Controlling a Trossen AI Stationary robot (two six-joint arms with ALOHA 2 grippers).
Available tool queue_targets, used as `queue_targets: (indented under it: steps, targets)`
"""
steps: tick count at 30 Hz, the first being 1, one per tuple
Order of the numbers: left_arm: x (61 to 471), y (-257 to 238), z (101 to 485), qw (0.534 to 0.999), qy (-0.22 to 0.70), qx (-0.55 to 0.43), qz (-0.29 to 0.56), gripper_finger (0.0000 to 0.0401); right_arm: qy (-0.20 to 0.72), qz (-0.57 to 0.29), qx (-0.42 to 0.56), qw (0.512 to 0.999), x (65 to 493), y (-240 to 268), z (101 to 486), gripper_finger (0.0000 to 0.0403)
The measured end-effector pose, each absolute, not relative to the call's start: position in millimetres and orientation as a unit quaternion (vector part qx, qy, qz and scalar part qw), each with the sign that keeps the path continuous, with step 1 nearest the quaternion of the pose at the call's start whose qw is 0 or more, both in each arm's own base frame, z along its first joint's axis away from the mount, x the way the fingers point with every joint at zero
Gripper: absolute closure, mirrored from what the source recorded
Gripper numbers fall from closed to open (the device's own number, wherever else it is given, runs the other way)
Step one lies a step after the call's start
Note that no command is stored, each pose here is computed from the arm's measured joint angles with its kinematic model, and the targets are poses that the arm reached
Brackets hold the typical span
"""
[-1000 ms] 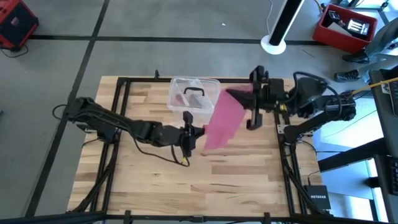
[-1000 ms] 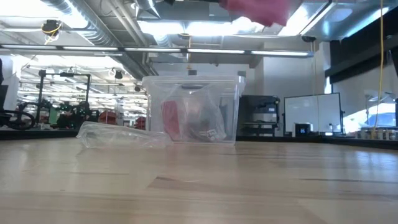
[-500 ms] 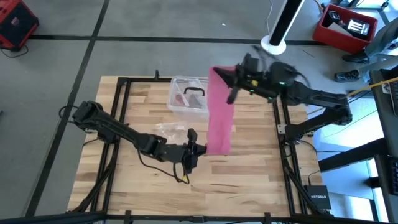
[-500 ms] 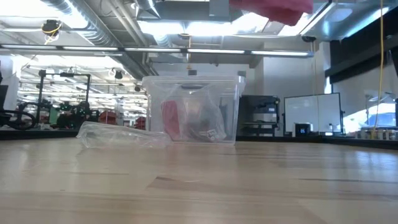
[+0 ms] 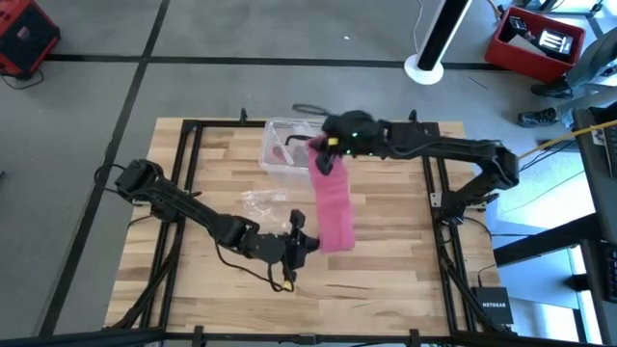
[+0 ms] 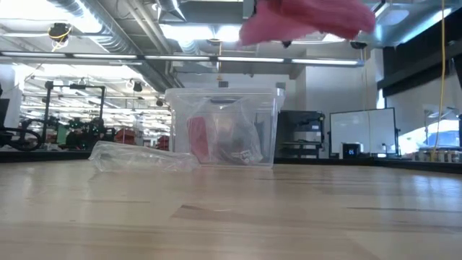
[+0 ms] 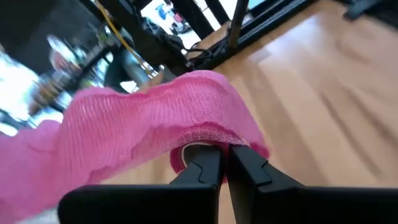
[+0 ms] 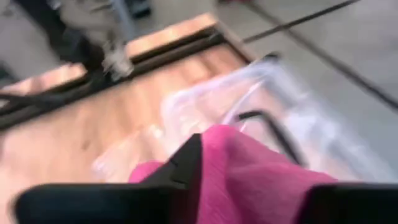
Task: Roll bandage
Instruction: Roll the pink bandage
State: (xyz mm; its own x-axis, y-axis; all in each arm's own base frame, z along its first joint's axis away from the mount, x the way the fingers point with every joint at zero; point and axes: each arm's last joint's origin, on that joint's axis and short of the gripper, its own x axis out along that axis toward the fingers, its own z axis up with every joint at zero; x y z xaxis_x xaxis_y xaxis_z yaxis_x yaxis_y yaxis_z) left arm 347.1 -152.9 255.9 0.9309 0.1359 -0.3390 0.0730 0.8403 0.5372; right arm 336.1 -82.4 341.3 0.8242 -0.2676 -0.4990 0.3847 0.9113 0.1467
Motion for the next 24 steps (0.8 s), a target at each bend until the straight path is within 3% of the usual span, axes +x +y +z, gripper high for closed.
queue_targets:
  steps: [5, 12, 18, 24]
  targets:
    - [352.0, -159.1, 239.1, 0.964, 0.199, 0.176, 0.031, 0.0395, 0.287, -0.107, 0.142, 0.941, 349.3, -74.5, 315.7, 0.0197]
    - [355.0, -174.1, 219.8, 0.973, 0.206, 0.101, 0.026, 0.0397, 0.344, -0.109, 0.124, 0.924, 362.4, -56.5, 289.8, 0.0097]
    - [355.6, -176.8, 215.4, 0.976, 0.208, 0.061, 0.032, 0.0394, 0.386, -0.071, 0.145, 0.908, 359.6, -40.2, 283.4, 0.0061]
    - [355.6, -176.5, 215.5, 0.977, 0.208, 0.035, 0.04, 0.0396, 0.393, -0.068, 0.154, 0.904, 344.1, -38.8, 310.6, 0.0062]
